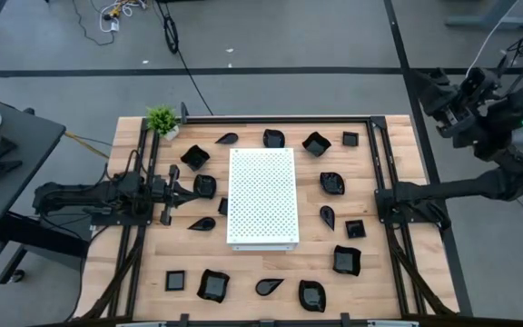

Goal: Pick & Place Mini shaped plates
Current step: Put the black square plate on the shelf

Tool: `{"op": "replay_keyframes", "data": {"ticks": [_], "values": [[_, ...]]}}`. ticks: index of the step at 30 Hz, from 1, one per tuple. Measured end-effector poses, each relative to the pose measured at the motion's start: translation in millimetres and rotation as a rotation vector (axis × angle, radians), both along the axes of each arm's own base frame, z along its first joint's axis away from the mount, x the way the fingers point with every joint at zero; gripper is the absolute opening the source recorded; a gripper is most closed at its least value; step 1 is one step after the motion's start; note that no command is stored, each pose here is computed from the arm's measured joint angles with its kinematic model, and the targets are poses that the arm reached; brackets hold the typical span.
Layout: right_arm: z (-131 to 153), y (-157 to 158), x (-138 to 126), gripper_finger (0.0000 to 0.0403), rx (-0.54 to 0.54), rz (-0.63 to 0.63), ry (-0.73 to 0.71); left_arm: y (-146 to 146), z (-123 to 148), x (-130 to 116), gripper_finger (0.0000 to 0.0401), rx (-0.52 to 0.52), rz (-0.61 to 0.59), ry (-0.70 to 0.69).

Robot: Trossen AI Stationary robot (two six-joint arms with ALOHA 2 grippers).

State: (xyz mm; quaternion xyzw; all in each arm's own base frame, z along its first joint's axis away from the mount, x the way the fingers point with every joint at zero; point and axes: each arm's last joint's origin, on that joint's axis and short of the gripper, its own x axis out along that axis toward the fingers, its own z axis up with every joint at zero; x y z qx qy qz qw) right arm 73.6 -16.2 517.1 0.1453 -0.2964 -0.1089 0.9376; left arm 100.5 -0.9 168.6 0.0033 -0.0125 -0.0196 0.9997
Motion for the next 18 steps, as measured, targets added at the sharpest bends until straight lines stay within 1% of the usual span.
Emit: {"op": "replay_keyframes", "data": {"ticks": [5,13,18], "values": [[0.4,-1.4,9.1,0.002,-0.042,-0.031,0.035,0.0,0.0,0.0,0.0021,0.0,0.0,0.0],[-2.6,-4.0,24.9,0.002,-0.061,-0.047,0.086,0.0,-0.1,0.0,0.0021,0.0,0.0,0.0],[-8.5,-6.9,34.5,0.002,-0.118,-0.095,0.178,0.0,0.0,0.0,0.0021,0.0,0.0,0.0]]}}
